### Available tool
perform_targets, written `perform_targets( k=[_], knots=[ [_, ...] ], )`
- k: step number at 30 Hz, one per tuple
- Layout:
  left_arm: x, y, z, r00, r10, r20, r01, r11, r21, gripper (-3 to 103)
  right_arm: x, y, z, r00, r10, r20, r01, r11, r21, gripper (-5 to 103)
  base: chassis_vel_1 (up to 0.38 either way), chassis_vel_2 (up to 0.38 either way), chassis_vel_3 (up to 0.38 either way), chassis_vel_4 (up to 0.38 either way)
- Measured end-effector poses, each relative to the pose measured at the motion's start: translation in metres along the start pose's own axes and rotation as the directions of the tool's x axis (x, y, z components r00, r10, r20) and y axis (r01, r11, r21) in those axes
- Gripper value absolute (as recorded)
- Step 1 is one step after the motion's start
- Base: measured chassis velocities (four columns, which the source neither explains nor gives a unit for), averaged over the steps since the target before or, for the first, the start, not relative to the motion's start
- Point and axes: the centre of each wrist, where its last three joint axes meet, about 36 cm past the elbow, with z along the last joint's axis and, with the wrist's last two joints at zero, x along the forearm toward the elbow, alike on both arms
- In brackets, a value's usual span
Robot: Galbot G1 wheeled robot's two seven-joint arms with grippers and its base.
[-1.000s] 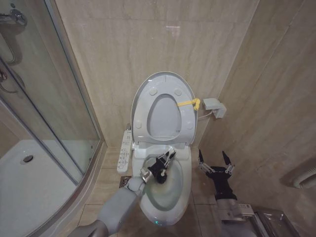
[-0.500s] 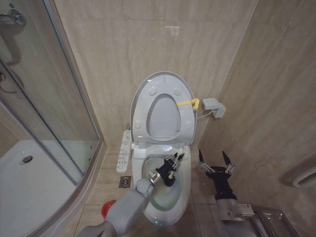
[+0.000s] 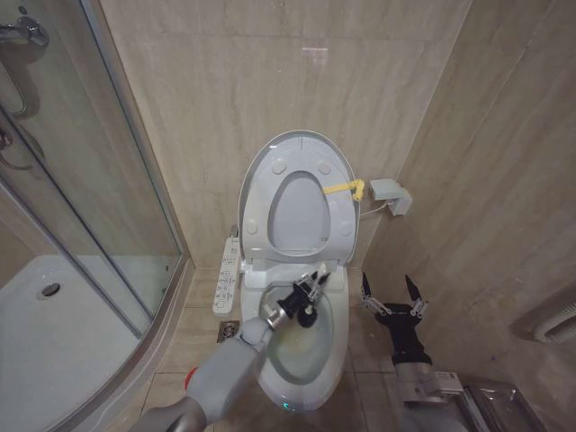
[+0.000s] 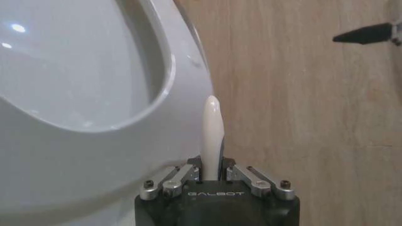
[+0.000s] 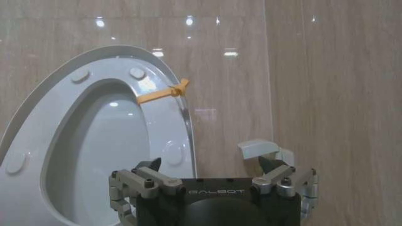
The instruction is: Open the toilet lid, clean the toilet bowl with a toilet brush, close the toilet lid, and flush.
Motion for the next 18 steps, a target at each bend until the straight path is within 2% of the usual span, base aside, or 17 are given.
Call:
perform_targets(
  k=[3,5,6,8,10,11,13,14,15,18],
  knots=[
    [0.005,-0.004,0.008,0.999,0.003,-0.034,-0.003,1.000,0.013,19,0.000,0.000,0.000,1.000,0.000,0.000,0.000,1.000,0.000,100,0.000,0.000,0.000,0.000],
    [0.015,0.001,0.014,0.997,-0.010,-0.079,0.012,1.000,0.025,19,0.000,0.000,0.000,1.000,0.000,0.000,0.000,1.000,0.000,100,0.000,0.000,0.000,0.000],
    [0.015,0.001,0.014,0.997,-0.010,-0.079,0.012,1.000,0.025,19,0.000,0.000,0.000,1.000,0.000,0.000,0.000,1.000,0.000,100,0.000,0.000,0.000,0.000],
    [0.027,0.018,0.015,0.992,-0.044,-0.120,0.047,0.999,0.021,19,0.000,0.000,0.000,1.000,0.000,0.000,0.000,1.000,0.000,100,0.000,0.000,0.000,0.000],
    [0.037,0.037,0.012,0.988,-0.078,-0.131,0.078,0.997,-0.002,19,0.000,0.000,0.000,1.000,0.000,0.000,0.000,1.000,0.000,100,0.000,0.000,0.000,0.000],
    [0.037,0.037,0.012,0.988,-0.078,-0.131,0.078,0.997,-0.002,19,0.000,0.000,0.000,1.000,0.000,0.000,0.000,1.000,0.000,100,0.000,0.000,0.000,0.000],
    [0.038,0.049,0.002,0.992,-0.083,-0.099,0.080,0.996,-0.031,19,0.000,0.000,0.000,1.000,0.000,0.000,0.000,1.000,0.000,100,0.000,0.000,0.000,0.000],
    [0.034,0.049,-0.004,0.995,-0.074,-0.069,0.071,0.997,-0.042,19,0.000,0.000,0.000,1.000,0.000,0.000,0.000,1.000,0.000,100,0.000,0.000,0.000,0.000],
    [0.034,0.049,-0.004,0.995,-0.074,-0.069,0.071,0.997,-0.042,19,0.000,0.000,0.000,1.000,0.000,0.000,0.000,1.000,0.000,100,0.000,0.000,0.000,0.000],
    [0.018,0.035,-0.010,0.999,-0.039,0.004,0.040,0.998,-0.047,19,0.000,0.000,0.000,1.000,0.000,0.000,0.000,1.000,0.000,100,0.000,0.000,0.000,0.000]
  ],
)
